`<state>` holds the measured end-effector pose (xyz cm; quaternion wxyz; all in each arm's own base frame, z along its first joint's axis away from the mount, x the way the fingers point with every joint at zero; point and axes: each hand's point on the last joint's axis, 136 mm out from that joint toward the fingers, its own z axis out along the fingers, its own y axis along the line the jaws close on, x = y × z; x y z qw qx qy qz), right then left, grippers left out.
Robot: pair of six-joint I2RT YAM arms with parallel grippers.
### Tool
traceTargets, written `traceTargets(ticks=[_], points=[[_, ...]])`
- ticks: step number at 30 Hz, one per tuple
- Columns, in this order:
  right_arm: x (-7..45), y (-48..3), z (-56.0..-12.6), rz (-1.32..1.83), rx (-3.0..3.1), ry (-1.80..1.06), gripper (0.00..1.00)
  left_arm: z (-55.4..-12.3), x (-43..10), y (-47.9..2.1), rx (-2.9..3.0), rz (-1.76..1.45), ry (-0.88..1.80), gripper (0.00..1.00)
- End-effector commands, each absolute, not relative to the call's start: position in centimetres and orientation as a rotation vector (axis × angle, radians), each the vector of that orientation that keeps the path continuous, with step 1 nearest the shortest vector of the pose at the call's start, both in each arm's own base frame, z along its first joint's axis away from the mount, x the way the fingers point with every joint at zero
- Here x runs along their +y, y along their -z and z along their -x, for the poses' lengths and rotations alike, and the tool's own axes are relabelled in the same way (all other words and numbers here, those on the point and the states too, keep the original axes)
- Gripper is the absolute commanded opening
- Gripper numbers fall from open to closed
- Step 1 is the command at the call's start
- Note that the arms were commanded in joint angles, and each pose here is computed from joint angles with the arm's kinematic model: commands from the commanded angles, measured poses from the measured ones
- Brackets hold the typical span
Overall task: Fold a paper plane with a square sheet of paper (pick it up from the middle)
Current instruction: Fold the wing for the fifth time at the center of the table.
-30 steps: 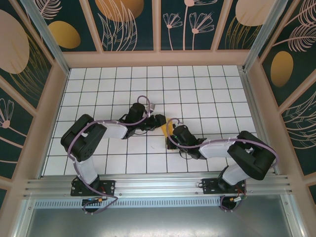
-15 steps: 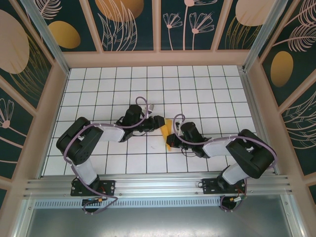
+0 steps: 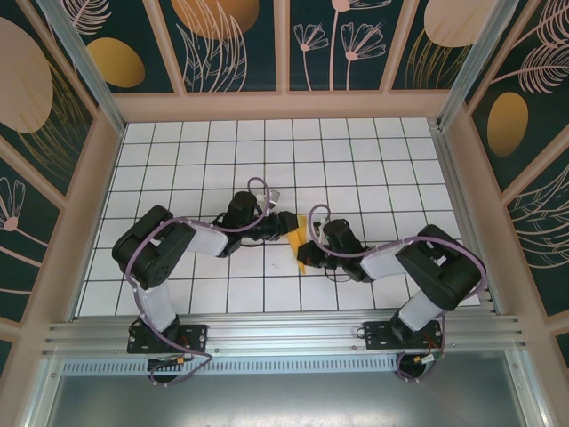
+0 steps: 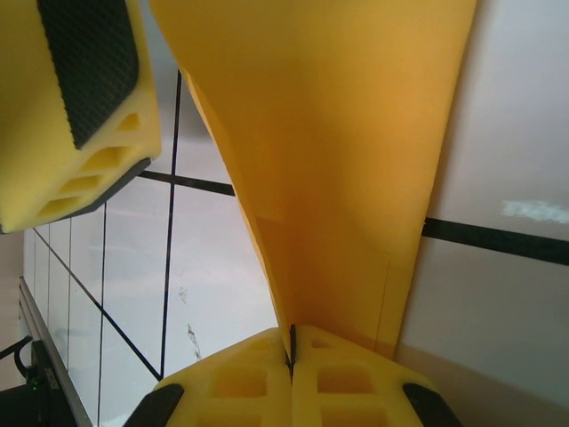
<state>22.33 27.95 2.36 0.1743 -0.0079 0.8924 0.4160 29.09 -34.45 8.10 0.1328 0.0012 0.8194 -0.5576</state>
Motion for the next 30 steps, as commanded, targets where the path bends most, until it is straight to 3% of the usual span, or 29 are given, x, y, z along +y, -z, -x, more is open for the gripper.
traceTargets(ticks=[1,21,30], points=[[27.9,-2.7,-23.0,-0.041,2.515,-1.231,0.03,-28.7,-35.0,-9.2,2.324,-0.057,1.671,0.47],[27.2,-1.4,-23.2,-0.195,2.573,-1.251,0.03,-28.9,-35.6,-7.0,2.346,-0.063,1.676,0.48],[27.2,-2.6,-23.6,-0.159,2.552,-1.223,0.10,-29.4,-35.4,-4.2,2.400,-0.021,1.607,0.47]])
